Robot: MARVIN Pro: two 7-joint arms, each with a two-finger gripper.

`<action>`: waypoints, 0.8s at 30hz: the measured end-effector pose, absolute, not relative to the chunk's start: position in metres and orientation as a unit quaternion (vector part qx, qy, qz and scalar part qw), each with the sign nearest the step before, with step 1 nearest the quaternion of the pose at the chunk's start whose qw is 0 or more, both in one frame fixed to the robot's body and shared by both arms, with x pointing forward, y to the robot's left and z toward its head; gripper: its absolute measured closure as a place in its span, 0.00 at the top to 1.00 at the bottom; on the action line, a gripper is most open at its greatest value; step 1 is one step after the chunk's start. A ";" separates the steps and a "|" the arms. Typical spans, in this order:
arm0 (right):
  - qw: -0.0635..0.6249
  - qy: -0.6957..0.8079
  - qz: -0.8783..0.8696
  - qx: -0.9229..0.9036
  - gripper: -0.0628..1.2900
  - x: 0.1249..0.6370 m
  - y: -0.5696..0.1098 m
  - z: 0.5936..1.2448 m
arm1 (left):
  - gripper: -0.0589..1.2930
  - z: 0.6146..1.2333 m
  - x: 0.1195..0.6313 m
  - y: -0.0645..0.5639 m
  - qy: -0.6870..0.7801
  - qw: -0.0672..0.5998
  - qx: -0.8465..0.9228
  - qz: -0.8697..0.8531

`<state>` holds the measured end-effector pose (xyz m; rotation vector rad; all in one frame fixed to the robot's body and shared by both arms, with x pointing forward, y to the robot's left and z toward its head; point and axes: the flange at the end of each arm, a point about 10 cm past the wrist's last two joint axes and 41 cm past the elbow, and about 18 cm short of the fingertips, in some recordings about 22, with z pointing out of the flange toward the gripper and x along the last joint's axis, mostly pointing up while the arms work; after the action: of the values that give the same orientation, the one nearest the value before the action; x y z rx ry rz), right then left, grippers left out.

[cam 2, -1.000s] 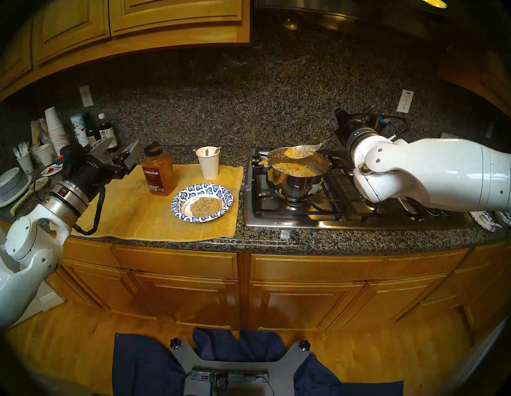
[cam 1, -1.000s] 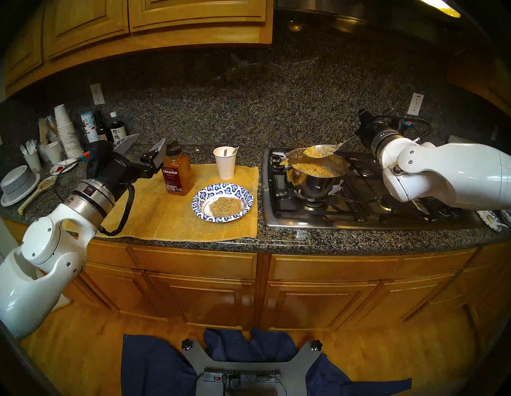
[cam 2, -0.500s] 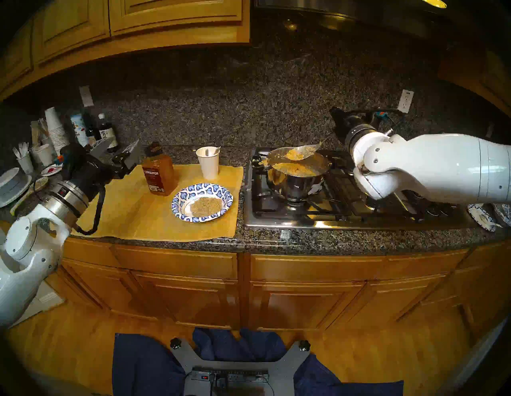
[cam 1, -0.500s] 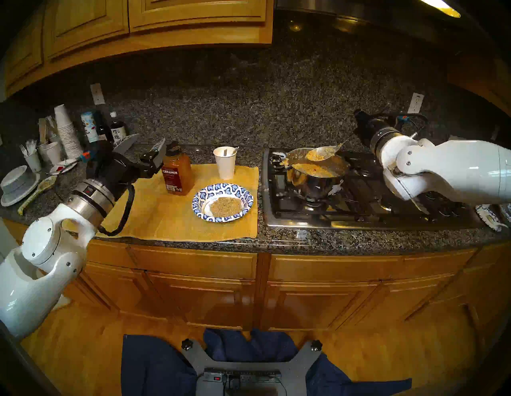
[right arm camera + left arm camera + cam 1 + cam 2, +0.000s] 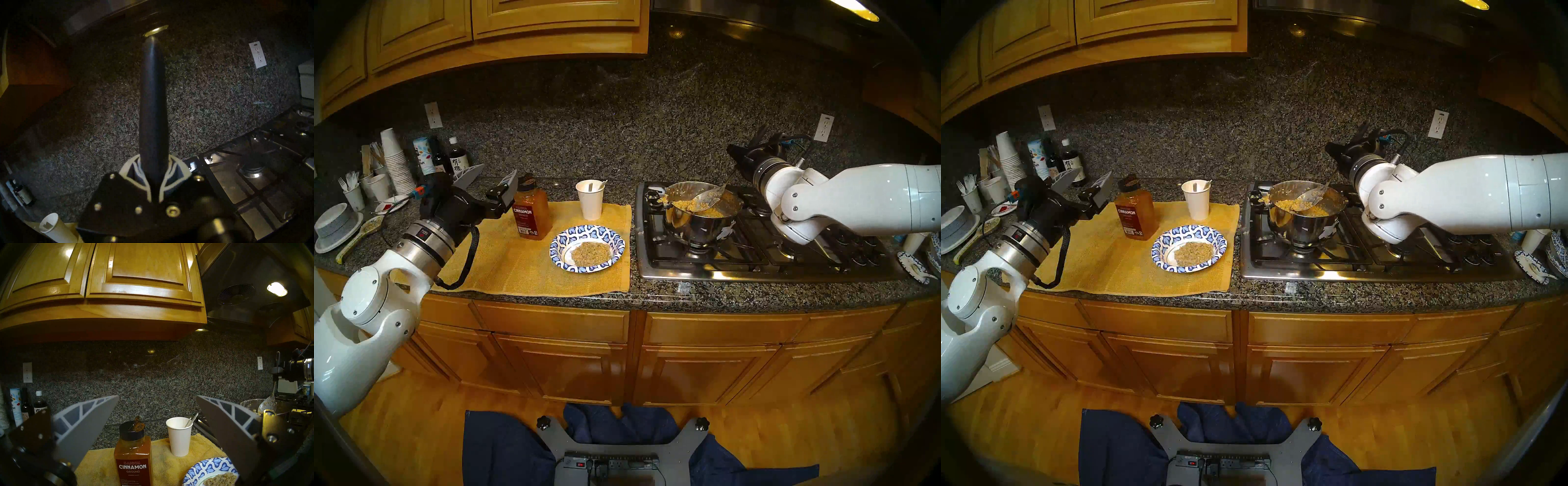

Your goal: Scoop oatmeal into bowl, add cinnamon, and put a spoon inside bowl

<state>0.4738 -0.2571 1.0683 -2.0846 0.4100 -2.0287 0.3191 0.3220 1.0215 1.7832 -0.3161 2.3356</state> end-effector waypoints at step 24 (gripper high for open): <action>0.039 0.056 -0.684 -0.726 0.03 0.482 -0.229 1.049 | 0.96 1.022 0.319 0.322 -0.107 0.093 0.601 0.787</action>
<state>0.4817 -0.2292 1.0489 -2.2258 0.1724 -2.0970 0.3191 0.3220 1.0217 1.7826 -0.3164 2.3359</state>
